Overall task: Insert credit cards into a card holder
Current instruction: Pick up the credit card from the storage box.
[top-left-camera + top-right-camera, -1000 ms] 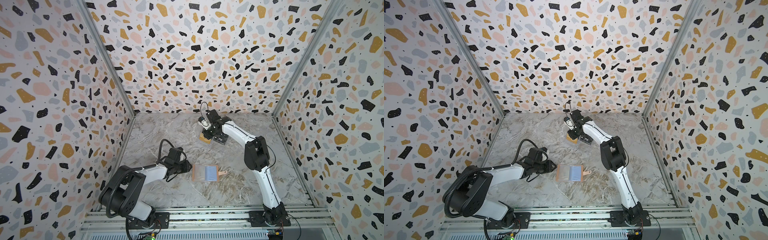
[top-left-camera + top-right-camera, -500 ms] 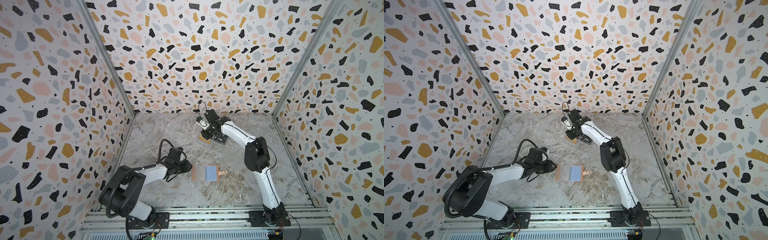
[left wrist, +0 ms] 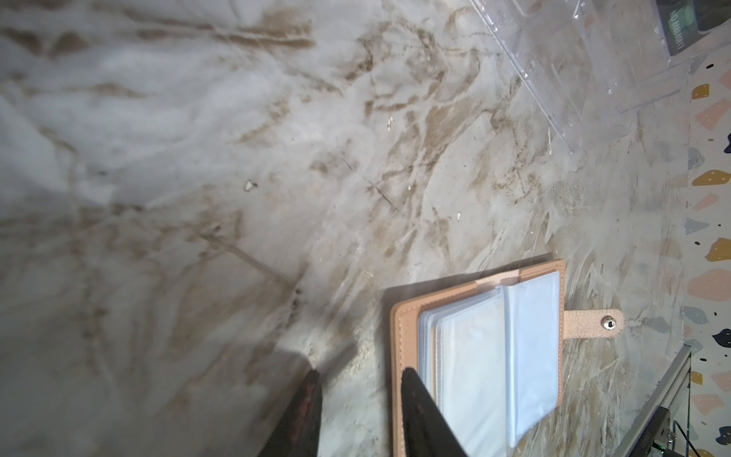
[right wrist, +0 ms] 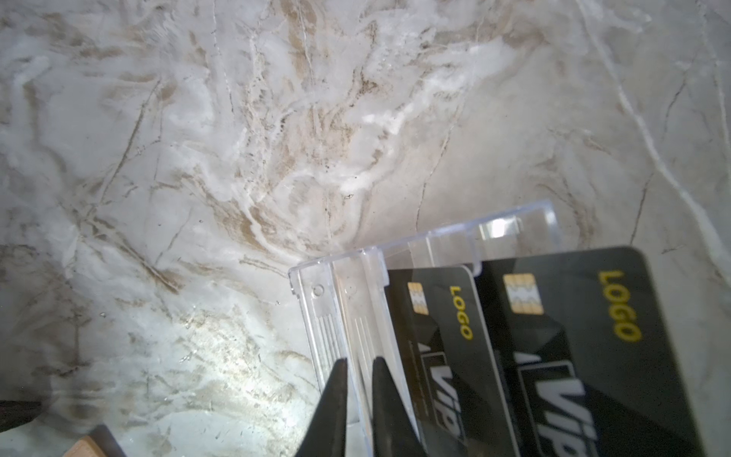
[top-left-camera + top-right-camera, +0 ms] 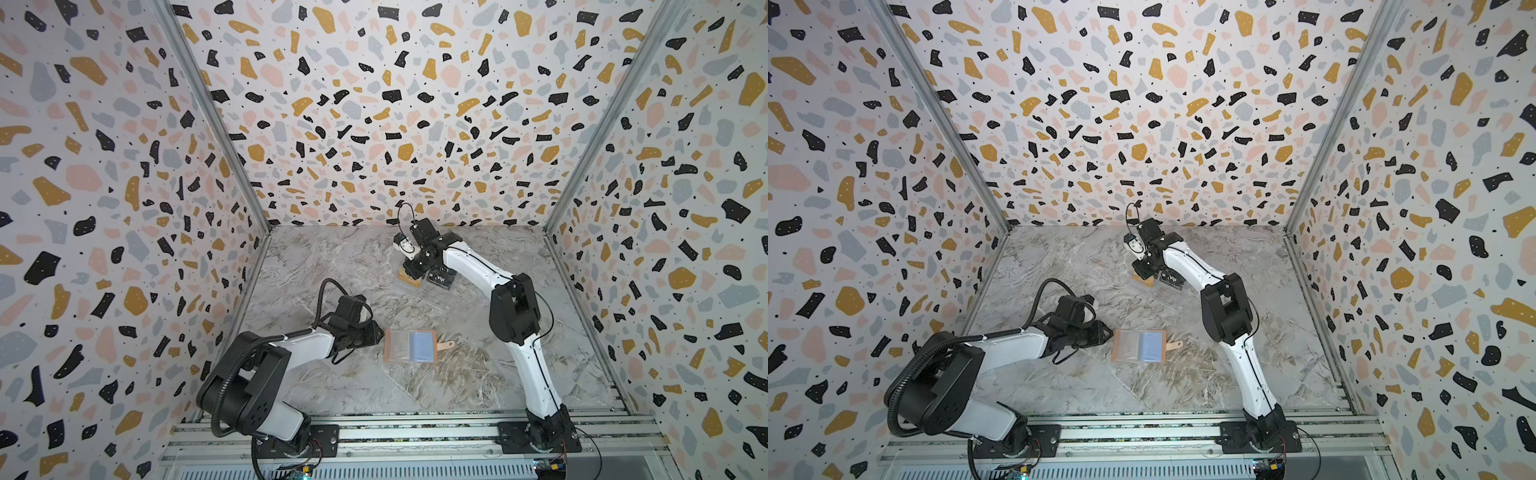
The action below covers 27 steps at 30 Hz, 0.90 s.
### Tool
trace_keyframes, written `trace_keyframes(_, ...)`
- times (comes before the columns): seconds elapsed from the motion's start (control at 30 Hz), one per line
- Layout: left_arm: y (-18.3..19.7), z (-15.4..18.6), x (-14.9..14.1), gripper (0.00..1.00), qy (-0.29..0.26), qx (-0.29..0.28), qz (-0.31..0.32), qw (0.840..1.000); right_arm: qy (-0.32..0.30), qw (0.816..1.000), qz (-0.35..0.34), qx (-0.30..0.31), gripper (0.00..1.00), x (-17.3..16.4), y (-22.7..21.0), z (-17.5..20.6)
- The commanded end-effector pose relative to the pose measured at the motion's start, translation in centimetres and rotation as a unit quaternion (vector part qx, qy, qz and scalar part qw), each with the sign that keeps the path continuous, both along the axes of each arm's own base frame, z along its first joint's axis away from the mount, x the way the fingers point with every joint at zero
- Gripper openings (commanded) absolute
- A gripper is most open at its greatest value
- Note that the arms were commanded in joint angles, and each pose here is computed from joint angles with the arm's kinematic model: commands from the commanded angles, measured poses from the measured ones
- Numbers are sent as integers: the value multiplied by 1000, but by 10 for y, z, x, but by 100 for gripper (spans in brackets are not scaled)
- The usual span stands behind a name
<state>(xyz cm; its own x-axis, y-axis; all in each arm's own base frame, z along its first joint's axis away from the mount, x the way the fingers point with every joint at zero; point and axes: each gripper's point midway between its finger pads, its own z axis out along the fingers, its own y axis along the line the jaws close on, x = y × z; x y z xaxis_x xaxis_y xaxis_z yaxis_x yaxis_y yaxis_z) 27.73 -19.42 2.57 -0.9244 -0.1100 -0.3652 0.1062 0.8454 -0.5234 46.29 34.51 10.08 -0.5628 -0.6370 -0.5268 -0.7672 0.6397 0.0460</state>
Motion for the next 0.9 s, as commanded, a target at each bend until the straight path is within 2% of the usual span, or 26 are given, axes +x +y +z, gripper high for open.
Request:
trace_keyframes(0.0,15,-21,-23,36,52,34,3,998,6,1000,8,2,18,-3,-1,5)
trace_keyframes(0.1,16,-20,-23,36,50,35,3,998,9,1000,11,4,25,-5,0,2)
trace_keyframes(0.17,16,-20,-23,36,50,35,3,998,10,1000,12,4,22,-5,1,1)
trace_keyframes(0.23,16,-20,-24,36,51,35,3,998,11,1000,13,5,13,-6,1,1)
trace_keyframes(0.3,16,-19,-23,36,50,36,4,998,12,1000,13,6,9,-6,1,2)
trace_keyframes(0.63,16,-16,-23,37,49,37,3,998,-2,1000,13,1,2,-2,-1,8)
trace_keyframes(0.87,14,-7,-18,37,41,33,4,999,-19,999,29,26,0,1,8,35)
